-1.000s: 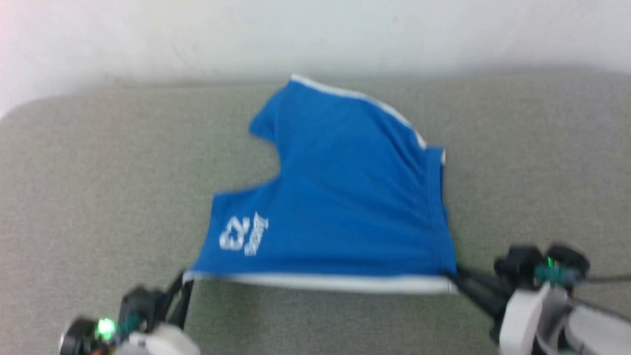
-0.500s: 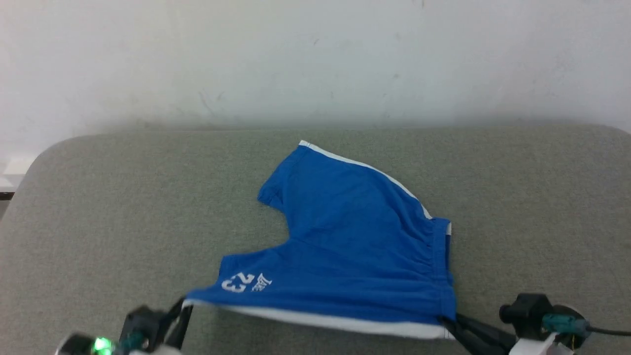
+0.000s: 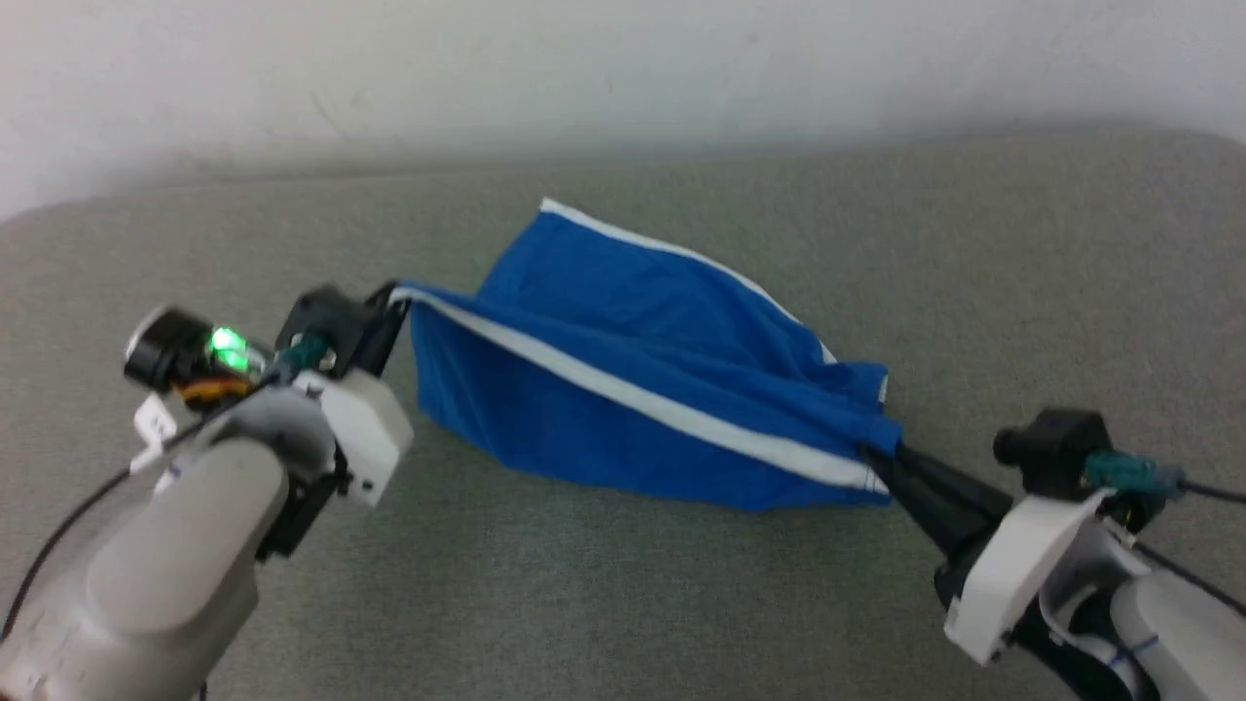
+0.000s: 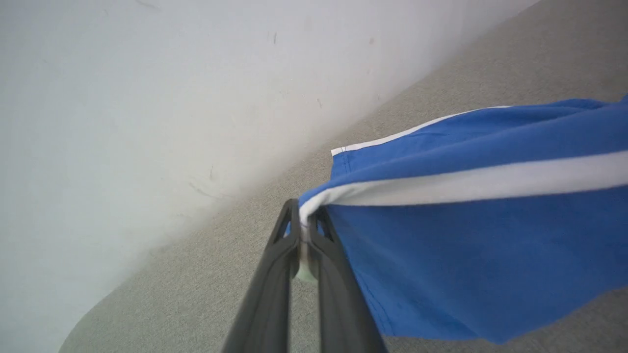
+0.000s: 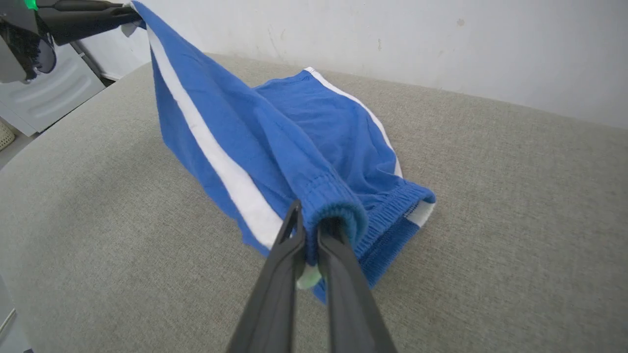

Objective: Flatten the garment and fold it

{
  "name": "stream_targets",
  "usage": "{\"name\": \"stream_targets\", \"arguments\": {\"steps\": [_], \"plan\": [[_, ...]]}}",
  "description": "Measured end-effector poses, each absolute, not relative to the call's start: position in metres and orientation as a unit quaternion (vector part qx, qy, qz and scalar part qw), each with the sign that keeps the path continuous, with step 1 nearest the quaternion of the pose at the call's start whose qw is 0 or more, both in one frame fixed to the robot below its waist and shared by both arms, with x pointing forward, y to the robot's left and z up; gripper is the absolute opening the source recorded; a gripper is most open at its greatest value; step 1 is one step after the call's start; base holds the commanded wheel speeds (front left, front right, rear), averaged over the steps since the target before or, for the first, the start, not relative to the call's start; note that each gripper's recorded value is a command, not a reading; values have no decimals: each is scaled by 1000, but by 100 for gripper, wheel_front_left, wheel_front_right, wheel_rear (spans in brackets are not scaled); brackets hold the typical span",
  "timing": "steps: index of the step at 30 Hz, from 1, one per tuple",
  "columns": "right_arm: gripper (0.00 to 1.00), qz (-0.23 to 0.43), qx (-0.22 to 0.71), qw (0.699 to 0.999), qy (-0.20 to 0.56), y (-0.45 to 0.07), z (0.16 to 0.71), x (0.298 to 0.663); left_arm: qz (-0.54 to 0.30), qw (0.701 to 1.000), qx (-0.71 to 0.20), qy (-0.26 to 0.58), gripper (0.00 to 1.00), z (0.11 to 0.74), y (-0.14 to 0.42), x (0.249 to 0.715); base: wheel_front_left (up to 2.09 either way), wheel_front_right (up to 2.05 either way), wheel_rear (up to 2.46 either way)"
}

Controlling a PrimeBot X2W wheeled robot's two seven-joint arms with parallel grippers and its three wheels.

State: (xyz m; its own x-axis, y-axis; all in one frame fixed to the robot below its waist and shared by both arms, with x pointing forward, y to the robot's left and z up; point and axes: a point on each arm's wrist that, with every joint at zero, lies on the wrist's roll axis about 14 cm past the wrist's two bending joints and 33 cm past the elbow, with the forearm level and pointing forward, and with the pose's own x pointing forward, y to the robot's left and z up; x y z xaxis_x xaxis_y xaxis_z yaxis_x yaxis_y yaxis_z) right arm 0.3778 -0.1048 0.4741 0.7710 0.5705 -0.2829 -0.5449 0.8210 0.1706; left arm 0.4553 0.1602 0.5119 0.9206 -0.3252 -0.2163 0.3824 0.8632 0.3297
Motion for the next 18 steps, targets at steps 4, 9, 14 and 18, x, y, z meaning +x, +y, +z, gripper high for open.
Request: {"name": "stream_targets", "arguments": {"steps": [4,9,14,18], "plan": [[0,274,59,945,170,-110,466,406,-207,952,205,95,0,499,144,499,0,0,0],[0,254,63,948,183,-114,449,439,-227,941,221,121,0,473,127,546,0,0,0],[0,231,68,950,198,-119,424,464,-230,929,242,161,0,434,126,579,0,0,0],[0,221,62,948,222,-122,400,468,-243,914,244,215,0,386,121,582,0,0,0]]}}
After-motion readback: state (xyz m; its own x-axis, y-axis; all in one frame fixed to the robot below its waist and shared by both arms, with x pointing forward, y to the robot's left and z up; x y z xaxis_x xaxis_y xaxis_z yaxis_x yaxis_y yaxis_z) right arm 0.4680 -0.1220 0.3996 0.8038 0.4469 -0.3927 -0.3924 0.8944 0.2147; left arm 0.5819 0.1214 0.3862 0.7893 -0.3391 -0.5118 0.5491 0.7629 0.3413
